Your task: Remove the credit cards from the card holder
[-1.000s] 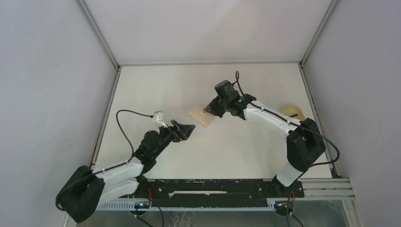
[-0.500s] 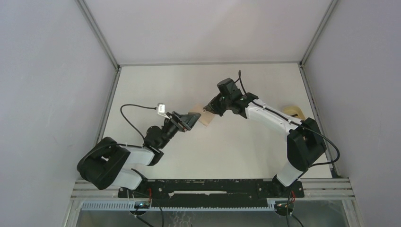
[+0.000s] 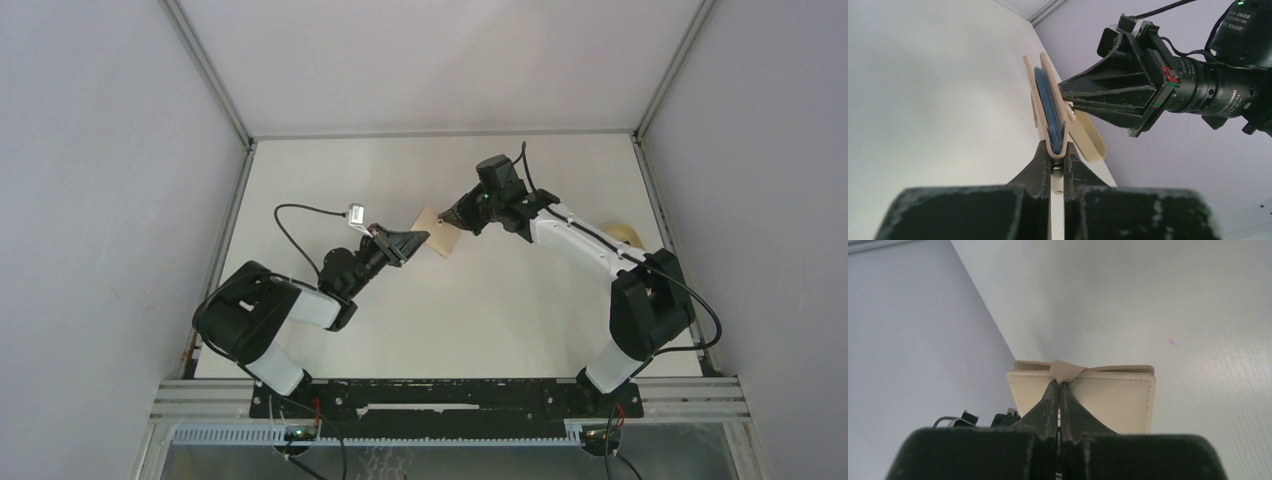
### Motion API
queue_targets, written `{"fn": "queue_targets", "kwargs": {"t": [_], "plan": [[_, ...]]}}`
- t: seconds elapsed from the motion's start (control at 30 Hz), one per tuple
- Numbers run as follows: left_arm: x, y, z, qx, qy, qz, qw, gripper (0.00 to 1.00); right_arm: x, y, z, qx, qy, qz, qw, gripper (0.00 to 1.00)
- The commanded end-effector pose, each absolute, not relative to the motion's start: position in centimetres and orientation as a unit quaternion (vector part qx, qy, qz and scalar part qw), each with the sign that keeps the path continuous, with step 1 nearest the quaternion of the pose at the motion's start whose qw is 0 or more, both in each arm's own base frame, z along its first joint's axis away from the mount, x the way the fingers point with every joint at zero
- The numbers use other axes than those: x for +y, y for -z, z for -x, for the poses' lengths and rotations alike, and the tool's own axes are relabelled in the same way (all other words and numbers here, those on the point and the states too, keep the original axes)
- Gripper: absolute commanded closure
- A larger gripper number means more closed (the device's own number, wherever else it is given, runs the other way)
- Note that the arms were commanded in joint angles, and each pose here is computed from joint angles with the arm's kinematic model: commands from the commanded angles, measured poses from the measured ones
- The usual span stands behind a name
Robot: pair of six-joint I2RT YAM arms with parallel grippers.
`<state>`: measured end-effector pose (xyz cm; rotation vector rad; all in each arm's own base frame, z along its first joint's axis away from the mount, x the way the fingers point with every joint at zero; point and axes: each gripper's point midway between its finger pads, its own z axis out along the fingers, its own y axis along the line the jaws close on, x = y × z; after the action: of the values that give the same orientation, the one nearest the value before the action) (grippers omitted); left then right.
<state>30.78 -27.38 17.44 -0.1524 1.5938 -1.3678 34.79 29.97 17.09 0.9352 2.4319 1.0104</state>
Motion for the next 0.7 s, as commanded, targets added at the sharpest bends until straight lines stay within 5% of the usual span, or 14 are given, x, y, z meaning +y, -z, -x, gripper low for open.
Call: {"fn": "queue_targets", "kwargs": {"t": [0.0, 0.27, 0.3, 0.37, 0.4, 0.5, 0.67], "plan": [[-28.6, -20.9, -30.3, 0.617, 0.596, 0.013, 0.514, 1.00, 31.9, -22.5, -33.4, 0.836, -0.447, -0.277, 0.155, 1.00], [-26.9, -20.7, -30.7, 0.630, 0.565, -0.013, 0.532, 1.00, 29.4, -26.3, -33.0, 0.800, -0.533, -0.245, 0.128, 0.98], [-26.9, -20.9, -30.7, 0.633, 0.561, -0.021, 0.533, 1.00, 29.1, -26.6, -32.8, 0.798, -0.541, -0.236, 0.120, 0.91], [-27.0, -20.9, -30.6, 0.643, 0.549, -0.036, 0.533, 1.00, 27.9, -26.4, -33.0, 0.802, -0.539, -0.226, 0.123, 0.50], [-27.0, -21.2, -30.6, 0.647, 0.542, -0.044, 0.535, 1.00, 27.1, -25.9, -33.2, 0.808, -0.530, -0.224, 0.127, 0.39], [-27.1, -21.0, -30.7, 0.675, 0.512, -0.069, 0.526, 1.00, 24.1, -24.1, -33.7, 0.832, -0.492, -0.203, 0.156, 0.28], [-26.9, -22.1, -30.7, 0.711, 0.468, -0.112, 0.512, 1.00, 23.6, -24.5, -32.5, 0.853, -0.454, -0.035, 0.256, 0.26]]}}
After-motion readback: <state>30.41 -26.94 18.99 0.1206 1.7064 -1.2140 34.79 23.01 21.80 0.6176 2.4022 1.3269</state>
